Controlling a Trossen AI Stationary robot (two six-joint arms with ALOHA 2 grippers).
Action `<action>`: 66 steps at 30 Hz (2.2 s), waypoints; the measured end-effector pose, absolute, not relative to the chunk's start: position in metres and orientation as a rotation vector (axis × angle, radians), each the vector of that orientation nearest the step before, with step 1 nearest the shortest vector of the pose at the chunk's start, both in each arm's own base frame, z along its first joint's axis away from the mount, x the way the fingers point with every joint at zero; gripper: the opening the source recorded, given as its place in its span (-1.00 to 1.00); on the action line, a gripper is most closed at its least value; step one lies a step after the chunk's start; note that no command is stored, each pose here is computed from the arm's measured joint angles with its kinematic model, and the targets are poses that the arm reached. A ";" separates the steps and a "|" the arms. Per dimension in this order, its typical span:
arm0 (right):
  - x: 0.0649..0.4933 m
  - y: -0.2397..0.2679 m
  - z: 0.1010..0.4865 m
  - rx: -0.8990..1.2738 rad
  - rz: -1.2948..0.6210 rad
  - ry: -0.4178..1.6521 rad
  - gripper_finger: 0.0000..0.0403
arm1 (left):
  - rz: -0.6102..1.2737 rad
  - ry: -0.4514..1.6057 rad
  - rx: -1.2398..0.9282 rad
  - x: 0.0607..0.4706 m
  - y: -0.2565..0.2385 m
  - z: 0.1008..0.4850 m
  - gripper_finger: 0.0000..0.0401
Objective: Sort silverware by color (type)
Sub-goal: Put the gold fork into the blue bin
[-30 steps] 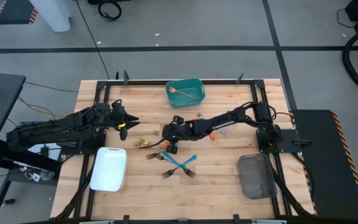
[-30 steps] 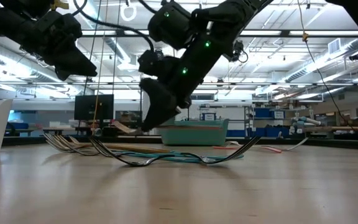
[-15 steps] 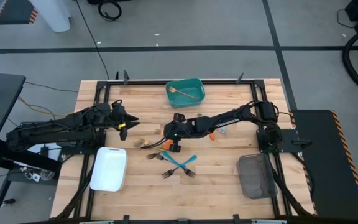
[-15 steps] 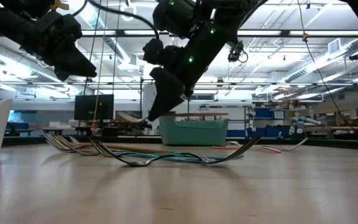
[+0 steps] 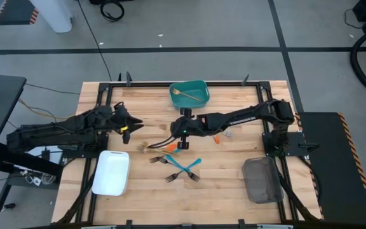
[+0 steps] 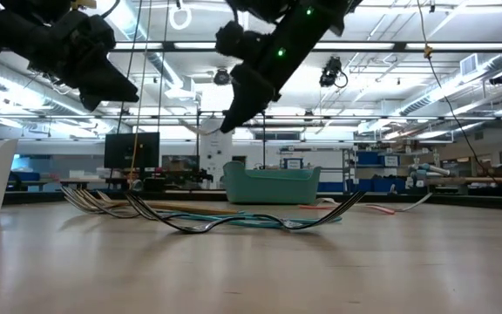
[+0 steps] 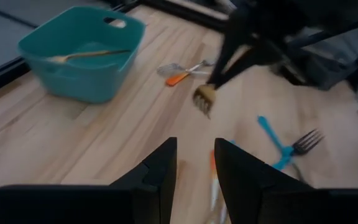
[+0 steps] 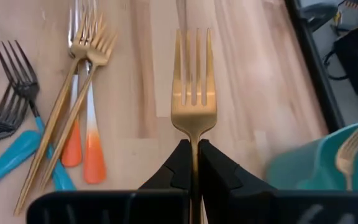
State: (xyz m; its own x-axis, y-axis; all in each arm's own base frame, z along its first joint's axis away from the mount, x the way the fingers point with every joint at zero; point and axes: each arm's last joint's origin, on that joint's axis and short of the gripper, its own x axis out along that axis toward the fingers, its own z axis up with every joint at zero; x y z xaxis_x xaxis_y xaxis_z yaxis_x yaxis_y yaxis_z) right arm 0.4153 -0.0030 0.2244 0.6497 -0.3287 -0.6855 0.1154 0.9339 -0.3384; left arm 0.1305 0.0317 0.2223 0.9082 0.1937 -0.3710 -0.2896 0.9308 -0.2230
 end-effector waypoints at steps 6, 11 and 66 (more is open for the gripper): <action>0.406 -0.017 0.242 -0.364 -0.229 0.832 -0.90 | 0.182 0.269 -0.256 0.135 0.024 0.231 -0.42; 0.401 -0.038 0.245 -0.412 -0.176 0.842 -0.89 | 0.152 0.270 -0.257 0.136 0.020 0.231 -0.42; 0.346 -0.210 0.214 -0.182 -0.321 0.447 -0.89 | 0.139 0.231 -0.262 0.138 0.008 0.235 -0.42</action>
State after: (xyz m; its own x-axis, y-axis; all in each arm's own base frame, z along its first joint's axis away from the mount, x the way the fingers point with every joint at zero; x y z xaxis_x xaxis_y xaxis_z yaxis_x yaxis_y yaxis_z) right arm 0.3461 -0.2103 0.2141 0.8527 -0.3433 -0.3937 0.2641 0.9336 -0.2421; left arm 0.1381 0.0082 0.2347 0.9642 0.1056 -0.2433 -0.1654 0.9564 -0.2405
